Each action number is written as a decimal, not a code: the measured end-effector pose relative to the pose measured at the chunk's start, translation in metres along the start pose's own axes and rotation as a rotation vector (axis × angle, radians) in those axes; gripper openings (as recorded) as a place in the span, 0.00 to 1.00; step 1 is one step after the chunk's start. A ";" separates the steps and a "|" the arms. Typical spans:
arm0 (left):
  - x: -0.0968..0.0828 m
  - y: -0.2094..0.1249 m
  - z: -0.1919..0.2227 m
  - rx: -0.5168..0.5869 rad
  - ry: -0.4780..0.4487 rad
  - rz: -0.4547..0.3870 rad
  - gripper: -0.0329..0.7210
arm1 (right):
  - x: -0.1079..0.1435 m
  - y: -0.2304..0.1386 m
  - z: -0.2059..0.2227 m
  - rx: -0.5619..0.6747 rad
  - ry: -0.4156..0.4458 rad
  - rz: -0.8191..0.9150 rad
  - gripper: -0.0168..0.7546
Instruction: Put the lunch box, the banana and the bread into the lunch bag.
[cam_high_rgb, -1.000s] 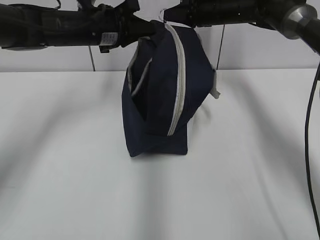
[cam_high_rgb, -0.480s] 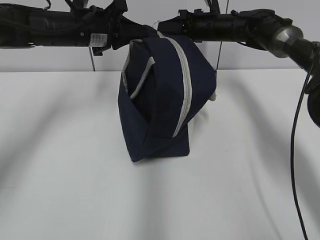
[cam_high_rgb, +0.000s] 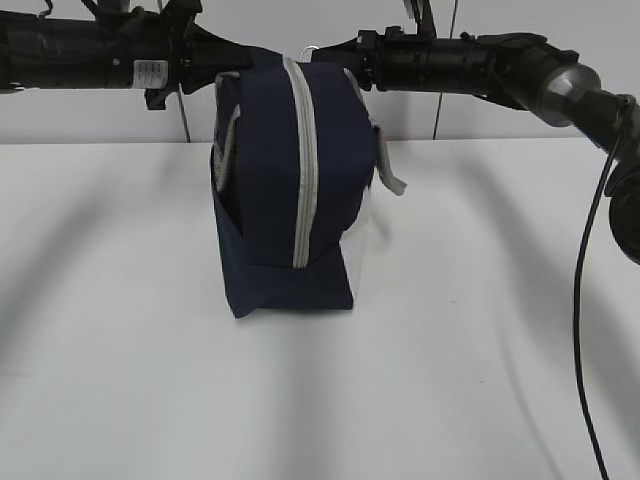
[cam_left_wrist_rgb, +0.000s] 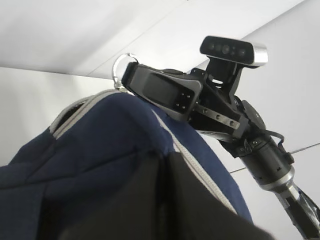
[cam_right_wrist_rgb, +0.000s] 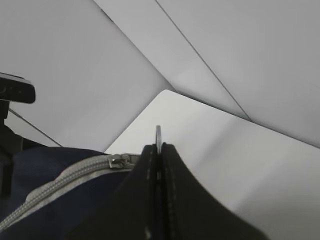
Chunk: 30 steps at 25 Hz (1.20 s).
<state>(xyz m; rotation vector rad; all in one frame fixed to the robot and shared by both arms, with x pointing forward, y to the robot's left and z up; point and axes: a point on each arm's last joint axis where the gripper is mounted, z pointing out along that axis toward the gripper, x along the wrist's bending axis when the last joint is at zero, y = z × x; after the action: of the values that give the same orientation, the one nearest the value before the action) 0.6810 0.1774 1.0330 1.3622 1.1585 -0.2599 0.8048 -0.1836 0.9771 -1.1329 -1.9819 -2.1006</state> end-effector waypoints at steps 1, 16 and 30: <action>0.001 0.000 -0.001 0.000 -0.001 0.000 0.06 | 0.000 0.000 0.000 0.001 0.004 -0.001 0.00; 0.000 0.000 0.000 0.003 -0.009 -0.002 0.06 | 0.001 0.001 0.013 -0.112 -0.017 -0.020 0.00; 0.001 -0.001 0.000 0.005 0.002 0.002 0.06 | -0.024 -0.035 0.025 -0.200 0.031 0.235 0.00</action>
<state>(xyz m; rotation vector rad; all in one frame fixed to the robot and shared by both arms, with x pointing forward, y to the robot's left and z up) 0.6811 0.1779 1.0318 1.3687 1.1585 -0.2604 0.8170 -0.1657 0.9327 -1.2832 -1.5645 -2.2108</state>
